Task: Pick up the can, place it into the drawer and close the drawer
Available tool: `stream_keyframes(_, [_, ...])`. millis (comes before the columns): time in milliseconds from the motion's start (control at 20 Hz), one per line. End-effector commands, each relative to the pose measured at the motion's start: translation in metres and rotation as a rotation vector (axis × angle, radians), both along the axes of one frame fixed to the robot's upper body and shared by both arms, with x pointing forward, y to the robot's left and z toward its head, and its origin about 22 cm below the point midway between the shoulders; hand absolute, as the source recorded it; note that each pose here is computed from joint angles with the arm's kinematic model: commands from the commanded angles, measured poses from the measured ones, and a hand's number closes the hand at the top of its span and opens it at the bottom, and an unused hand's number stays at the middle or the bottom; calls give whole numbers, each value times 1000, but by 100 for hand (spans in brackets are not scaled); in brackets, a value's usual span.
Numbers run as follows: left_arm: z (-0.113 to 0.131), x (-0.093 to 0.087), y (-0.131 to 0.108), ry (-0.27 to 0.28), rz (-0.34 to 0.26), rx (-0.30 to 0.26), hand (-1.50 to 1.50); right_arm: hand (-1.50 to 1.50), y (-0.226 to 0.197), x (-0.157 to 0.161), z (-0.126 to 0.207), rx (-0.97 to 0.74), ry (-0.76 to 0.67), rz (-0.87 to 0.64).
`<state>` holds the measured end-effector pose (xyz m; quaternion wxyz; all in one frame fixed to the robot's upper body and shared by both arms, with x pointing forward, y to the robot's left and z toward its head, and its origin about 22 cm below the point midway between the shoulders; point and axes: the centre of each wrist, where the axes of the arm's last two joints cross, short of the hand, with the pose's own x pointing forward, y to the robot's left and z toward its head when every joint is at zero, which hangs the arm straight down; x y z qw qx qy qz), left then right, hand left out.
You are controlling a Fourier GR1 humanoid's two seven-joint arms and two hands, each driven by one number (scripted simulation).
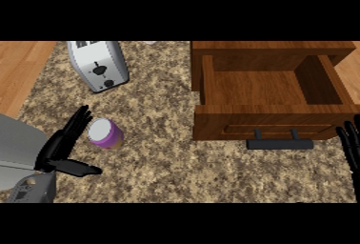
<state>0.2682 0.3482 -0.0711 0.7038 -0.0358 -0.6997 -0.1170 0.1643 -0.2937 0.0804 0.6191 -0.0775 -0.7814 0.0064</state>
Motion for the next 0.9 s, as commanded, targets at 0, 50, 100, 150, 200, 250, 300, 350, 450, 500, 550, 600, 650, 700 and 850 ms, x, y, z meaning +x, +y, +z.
stream_keyframes(0, [-14,11,6,18,22,5,-150,-150,11,-10,-9,-6,-12,8])
stream_keyframes(50, [-24,-2,5,26,11,-25,-150,-150,12,13,3,-1,-4,6])
stream_keyframes(100, [-11,11,-7,33,20,-26,-150,-150,12,-1,0,-8,-3,-2])
stream_keyframes(150, [-25,-6,13,40,26,-26,-150,-150,7,-4,-15,8,-17,1])
stream_keyframes(200, [-20,16,8,30,35,-21,-150,-150,5,-2,-4,-6,-7,2])
stream_keyframes(250, [-19,16,21,42,15,-23,-150,-150,-4,-7,-4,-5,-8,1])
stream_keyframes(300, [-9,11,33,31,29,-3,-150,-150,4,-6,3,4,-9,5])
stream_keyframes(350, [-30,20,1,40,14,-30,-150,-150,-4,-2,1,7,-20,5])
stream_keyframes(450, [-29,19,7,30,24,-20,-150,-150,-12,2,2,-8,-8,18])
stream_keyframes(500, [-22,32,-2,15,17,-10,-150,-150,-2,-5,7,12,-10,18])
stream_keyframes(550, [-28,13,2,30,10,-33,-150,-150,-7,-7,-2,-1,-5,-11])
stream_keyframes(600, [-19,30,2,34,8,-20,-150,-150,9,-12,-10,-4,-1,23])
stream_keyframes(650, [-28,18,2,47,7,-24,-150,-150,-8,-7,4,-2,-10,-2])
stream_keyframes(700, [-18,36,-4,24,16,-37,-150,-150,-4,-1,13,4,4,14])
stream_keyframes(850, [-31,20,4,18,17,-18,-150,-150,-9,-14,7,0,-8,3])
